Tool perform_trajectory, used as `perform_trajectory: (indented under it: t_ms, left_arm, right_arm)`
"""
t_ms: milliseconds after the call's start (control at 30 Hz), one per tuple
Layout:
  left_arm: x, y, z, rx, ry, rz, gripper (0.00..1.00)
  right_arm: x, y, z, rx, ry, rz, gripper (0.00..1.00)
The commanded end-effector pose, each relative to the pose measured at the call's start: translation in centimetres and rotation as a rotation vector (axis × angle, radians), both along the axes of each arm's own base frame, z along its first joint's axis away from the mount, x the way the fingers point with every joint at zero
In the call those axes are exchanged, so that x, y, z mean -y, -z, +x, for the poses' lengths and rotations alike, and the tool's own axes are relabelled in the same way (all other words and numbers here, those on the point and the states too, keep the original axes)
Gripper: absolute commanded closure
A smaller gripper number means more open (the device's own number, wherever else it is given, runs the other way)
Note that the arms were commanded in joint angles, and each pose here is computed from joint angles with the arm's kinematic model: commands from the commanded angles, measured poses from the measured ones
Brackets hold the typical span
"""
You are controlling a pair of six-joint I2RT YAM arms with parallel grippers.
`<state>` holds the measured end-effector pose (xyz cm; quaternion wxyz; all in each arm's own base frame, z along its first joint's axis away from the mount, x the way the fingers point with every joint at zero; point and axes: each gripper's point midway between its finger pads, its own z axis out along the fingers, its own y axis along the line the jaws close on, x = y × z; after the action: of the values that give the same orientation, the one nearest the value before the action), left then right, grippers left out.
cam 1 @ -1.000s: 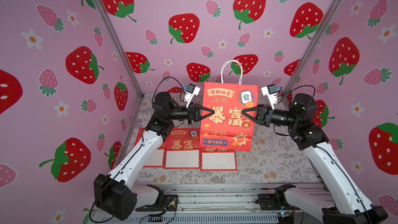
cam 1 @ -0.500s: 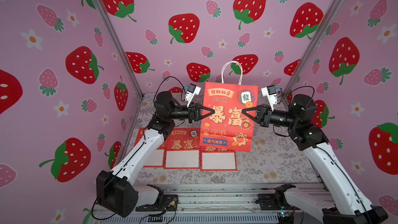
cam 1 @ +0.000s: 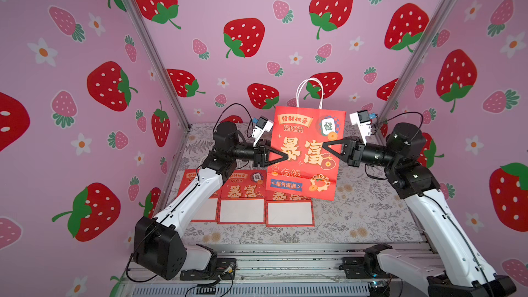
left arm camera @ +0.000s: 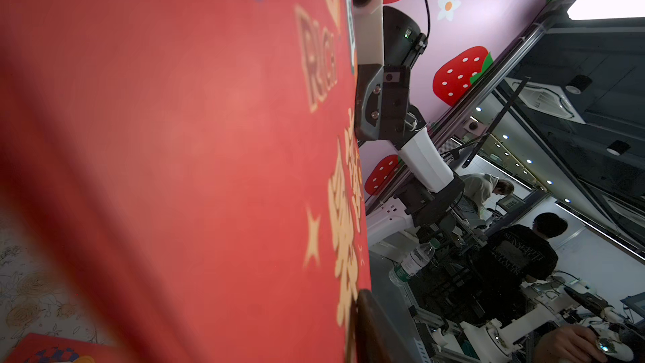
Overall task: Put away the paper bag
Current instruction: Press the paper bag.
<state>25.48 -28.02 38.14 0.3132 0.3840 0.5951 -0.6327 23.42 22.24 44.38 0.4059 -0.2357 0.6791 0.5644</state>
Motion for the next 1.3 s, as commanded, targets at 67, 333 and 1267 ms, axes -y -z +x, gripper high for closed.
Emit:
perform_trajectory:
  t_ms: [67,333,1267]
  left_arm:
    - [-0.3,-1.9,-1.5,0.101,0.024,-0.023,0.66]
    - [-0.6,-2.7,-1.6,0.134,-0.018,-0.035,1.0]
    - [-1.1,-3.5,-1.3,0.138,-0.056,-0.052,1.0]
  right_arm:
    - [0.7,-1.8,-0.8,0.044,0.001,0.022,1.0]
    - [0.6,-0.9,-0.8,0.015,-0.011,0.007,0.96]
    - [0.2,1.8,-1.3,-0.069,-0.022,0.04,0.39]
